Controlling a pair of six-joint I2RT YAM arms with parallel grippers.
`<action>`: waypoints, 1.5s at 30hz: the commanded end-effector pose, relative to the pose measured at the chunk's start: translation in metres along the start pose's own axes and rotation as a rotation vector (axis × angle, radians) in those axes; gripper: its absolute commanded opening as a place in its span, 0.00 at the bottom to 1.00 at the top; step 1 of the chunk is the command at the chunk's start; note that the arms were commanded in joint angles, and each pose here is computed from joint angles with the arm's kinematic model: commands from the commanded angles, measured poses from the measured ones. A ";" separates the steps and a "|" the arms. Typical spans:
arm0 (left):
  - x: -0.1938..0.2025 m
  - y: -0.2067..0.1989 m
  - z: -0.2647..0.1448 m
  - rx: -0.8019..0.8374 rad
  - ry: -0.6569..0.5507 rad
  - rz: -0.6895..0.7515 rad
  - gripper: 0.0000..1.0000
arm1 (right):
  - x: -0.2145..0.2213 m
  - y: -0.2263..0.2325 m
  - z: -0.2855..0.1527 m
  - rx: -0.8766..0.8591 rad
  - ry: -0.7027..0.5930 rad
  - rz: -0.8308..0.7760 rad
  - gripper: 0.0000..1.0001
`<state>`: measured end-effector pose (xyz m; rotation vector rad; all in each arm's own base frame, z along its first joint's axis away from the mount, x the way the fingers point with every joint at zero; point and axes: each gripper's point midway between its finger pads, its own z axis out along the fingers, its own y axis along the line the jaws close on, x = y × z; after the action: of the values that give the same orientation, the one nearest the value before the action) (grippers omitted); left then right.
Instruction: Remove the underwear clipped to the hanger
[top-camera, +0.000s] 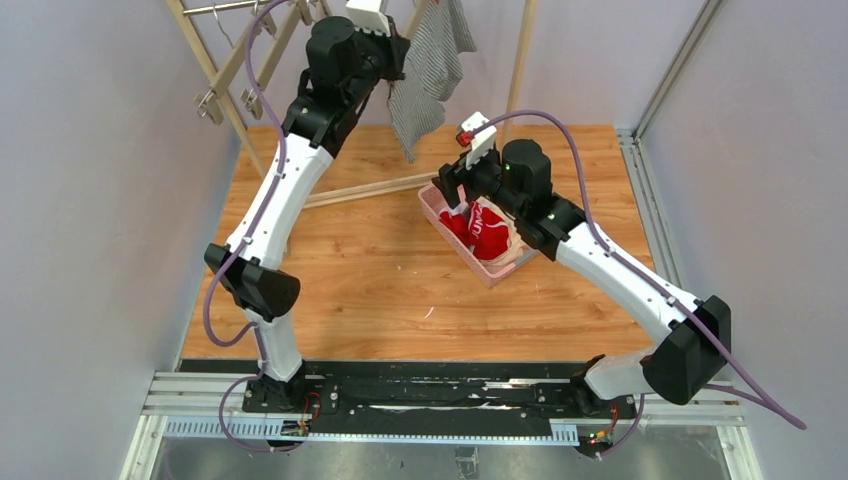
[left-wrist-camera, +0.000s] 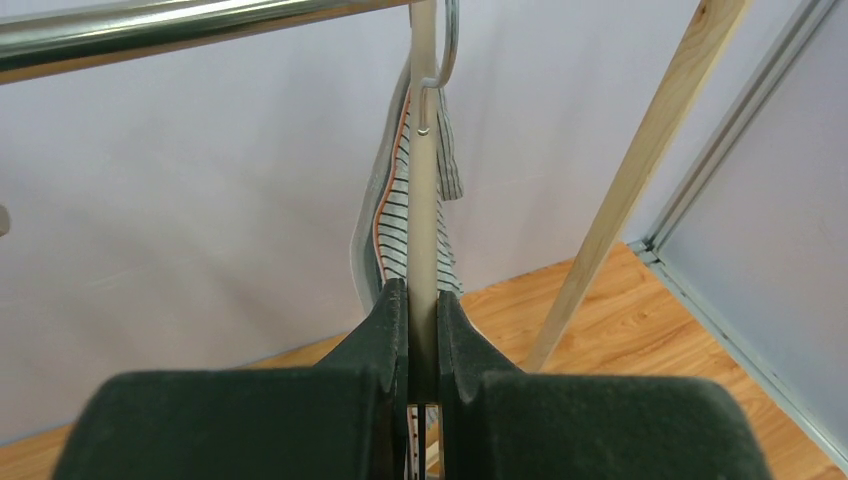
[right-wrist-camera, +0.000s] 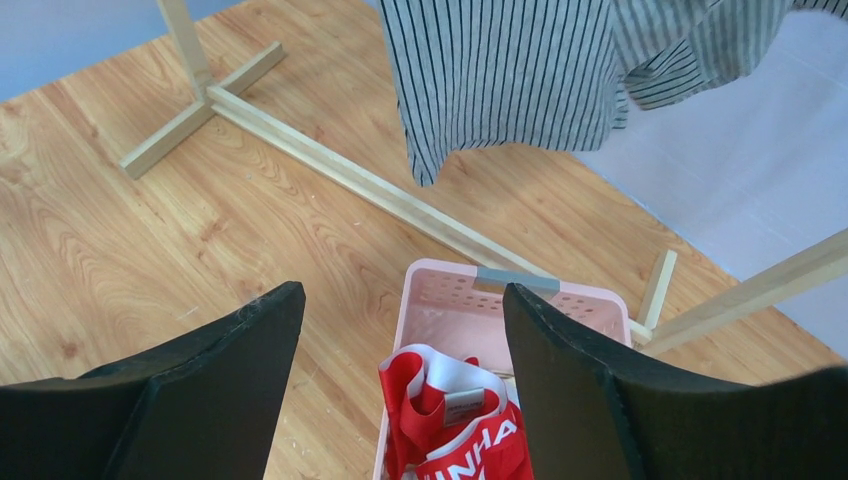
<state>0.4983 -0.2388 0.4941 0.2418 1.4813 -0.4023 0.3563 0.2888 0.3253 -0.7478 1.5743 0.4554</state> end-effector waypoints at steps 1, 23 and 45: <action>-0.063 -0.001 -0.025 -0.010 -0.173 0.014 0.00 | 0.002 -0.001 -0.002 0.019 -0.009 -0.001 0.75; -0.008 0.010 -0.067 -0.024 -0.025 0.123 0.00 | 0.013 0.000 -0.005 0.018 0.001 0.048 0.76; 0.104 -0.008 -0.284 0.239 0.380 0.227 0.00 | -0.005 -0.051 -0.074 -0.283 -0.048 0.206 0.77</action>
<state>0.2704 -0.1393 0.3964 0.5694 1.7254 -0.2919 0.3832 0.1771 0.3141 -0.5820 1.7016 0.5818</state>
